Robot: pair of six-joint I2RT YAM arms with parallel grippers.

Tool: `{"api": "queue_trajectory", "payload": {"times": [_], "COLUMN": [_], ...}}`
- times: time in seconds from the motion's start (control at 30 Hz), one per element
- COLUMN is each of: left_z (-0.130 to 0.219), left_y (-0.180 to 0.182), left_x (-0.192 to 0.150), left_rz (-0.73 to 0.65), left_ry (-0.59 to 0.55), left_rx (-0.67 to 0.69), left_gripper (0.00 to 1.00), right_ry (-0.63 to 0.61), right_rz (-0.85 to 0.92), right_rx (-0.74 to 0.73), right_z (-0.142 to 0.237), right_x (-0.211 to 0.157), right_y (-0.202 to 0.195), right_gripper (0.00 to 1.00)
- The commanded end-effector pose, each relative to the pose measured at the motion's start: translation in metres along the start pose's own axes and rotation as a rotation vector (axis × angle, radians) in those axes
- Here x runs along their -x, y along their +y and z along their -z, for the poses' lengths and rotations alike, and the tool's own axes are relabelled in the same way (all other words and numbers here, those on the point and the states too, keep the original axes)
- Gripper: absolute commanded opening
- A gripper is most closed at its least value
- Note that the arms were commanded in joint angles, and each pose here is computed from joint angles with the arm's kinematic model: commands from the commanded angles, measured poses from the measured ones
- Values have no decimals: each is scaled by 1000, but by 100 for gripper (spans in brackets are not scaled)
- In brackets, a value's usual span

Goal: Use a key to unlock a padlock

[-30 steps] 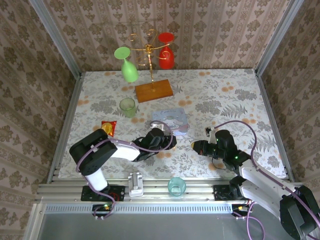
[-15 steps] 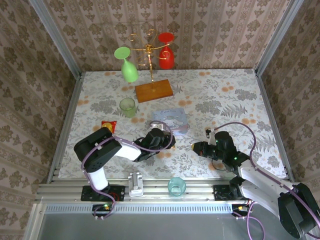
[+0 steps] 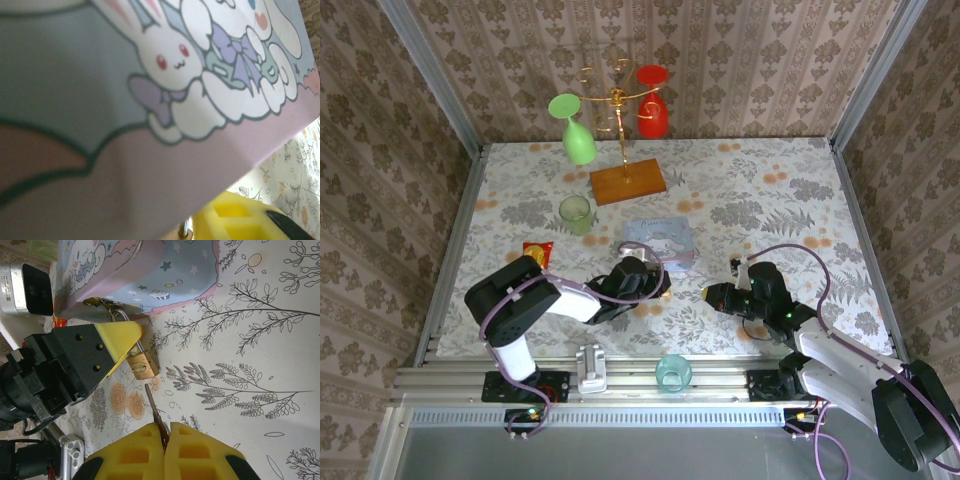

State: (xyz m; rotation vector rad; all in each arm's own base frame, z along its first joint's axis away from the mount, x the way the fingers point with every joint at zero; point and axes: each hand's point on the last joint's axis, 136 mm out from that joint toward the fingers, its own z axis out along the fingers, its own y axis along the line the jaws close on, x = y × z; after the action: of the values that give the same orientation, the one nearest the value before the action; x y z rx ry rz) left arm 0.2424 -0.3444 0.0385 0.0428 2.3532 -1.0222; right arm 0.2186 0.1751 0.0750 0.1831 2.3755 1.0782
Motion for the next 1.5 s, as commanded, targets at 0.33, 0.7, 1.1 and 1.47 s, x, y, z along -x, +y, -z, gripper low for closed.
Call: {"api": "queue_trajectory", "payload": {"times": [0.33, 0.7, 1.1, 1.47], "left_z": [6, 15, 19, 25], "left_y": [9, 11, 8, 11], "left_x": [-3, -2, 1, 6], "left_rz": [24, 23, 22, 22], "left_ry": [-9, -33, -46, -70], "left_rx": [22, 47, 35, 40], "left_gripper": [20, 30, 26, 28], "right_ry": [-21, -14, -6, 11], "right_rz": [1, 2, 8, 18], "right_rx": [3, 3, 0, 4], "right_z": [-3, -5, -9, -15], "right_x": [3, 3, 3, 2], "right_y": [0, 1, 1, 4], "right_gripper": [0, 0, 0, 0]}}
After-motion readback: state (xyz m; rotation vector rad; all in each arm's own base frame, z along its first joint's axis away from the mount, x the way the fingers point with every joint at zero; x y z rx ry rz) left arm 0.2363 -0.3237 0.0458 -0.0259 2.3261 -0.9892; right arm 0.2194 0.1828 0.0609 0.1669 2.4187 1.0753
